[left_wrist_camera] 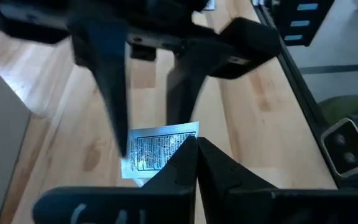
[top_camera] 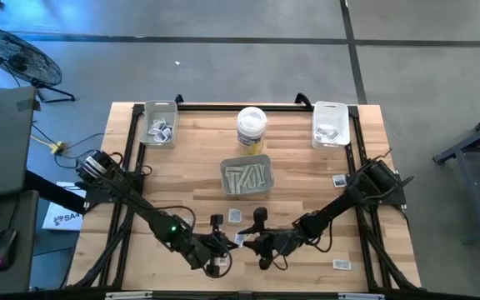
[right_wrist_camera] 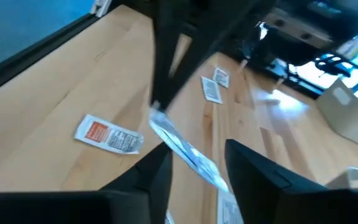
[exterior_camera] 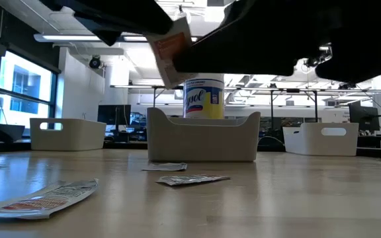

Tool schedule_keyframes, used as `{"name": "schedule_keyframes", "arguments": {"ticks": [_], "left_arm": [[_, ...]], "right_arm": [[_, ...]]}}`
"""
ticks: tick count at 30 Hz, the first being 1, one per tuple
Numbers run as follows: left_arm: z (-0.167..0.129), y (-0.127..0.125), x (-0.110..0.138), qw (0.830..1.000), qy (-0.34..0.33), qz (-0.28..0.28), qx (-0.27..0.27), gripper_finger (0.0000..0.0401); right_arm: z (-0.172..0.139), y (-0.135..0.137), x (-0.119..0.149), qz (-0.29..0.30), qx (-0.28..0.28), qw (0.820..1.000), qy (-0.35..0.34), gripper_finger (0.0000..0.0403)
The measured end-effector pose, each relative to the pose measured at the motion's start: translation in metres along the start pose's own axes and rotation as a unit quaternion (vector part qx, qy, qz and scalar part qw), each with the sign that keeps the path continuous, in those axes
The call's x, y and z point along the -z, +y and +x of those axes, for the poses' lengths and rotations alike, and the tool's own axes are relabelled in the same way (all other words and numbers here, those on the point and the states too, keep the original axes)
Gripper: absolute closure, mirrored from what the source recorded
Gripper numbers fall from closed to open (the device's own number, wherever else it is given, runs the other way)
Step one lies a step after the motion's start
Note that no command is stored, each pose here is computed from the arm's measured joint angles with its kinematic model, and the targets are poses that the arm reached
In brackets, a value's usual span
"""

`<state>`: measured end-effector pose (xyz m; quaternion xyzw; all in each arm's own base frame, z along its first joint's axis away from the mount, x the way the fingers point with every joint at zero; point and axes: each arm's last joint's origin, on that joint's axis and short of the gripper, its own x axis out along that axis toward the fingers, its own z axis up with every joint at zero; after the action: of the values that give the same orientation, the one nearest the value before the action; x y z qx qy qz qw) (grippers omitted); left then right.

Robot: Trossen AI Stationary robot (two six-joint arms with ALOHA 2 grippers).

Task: Pick & Place First Aid Supplies
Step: Put the ointment pack into the white bin

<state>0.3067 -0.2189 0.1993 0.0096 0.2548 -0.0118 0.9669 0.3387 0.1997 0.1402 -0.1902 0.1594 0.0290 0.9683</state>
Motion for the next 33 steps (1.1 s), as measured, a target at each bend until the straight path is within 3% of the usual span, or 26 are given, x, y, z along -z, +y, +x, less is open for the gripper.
{"name": "schedule_keyframes", "arguments": {"ticks": [10,17,21,25,28,33], "left_arm": [[0.006,0.014,-0.004,0.999,0.000,0.002,-0.039,0.0393],[-0.009,0.022,-0.009,0.998,0.018,0.010,-0.060,0.0325],[-0.032,0.033,-0.017,0.996,0.037,-0.005,-0.076,0.0264],[-0.054,0.045,-0.019,0.992,0.069,-0.025,-0.099,0.0219],[-0.061,0.052,-0.018,0.988,0.078,-0.024,-0.130,0.0204],[-0.061,0.055,-0.017,0.982,0.068,-0.005,-0.177,0.0201]], "right_arm": [[0.007,-0.009,0.007,0.021,-0.027,0.999,0.022,0.0394],[0.005,-0.010,0.006,0.033,-0.015,0.999,0.027,0.0398],[-0.020,-0.022,-0.009,0.007,0.072,0.994,0.082,0.0398],[-0.068,-0.050,-0.026,0.002,0.167,0.974,0.151,0.0400],[-0.106,-0.084,-0.031,0.041,0.231,0.953,0.191,0.0400],[-0.154,-0.154,-0.019,0.143,0.326,0.894,0.271,0.0401]]}}
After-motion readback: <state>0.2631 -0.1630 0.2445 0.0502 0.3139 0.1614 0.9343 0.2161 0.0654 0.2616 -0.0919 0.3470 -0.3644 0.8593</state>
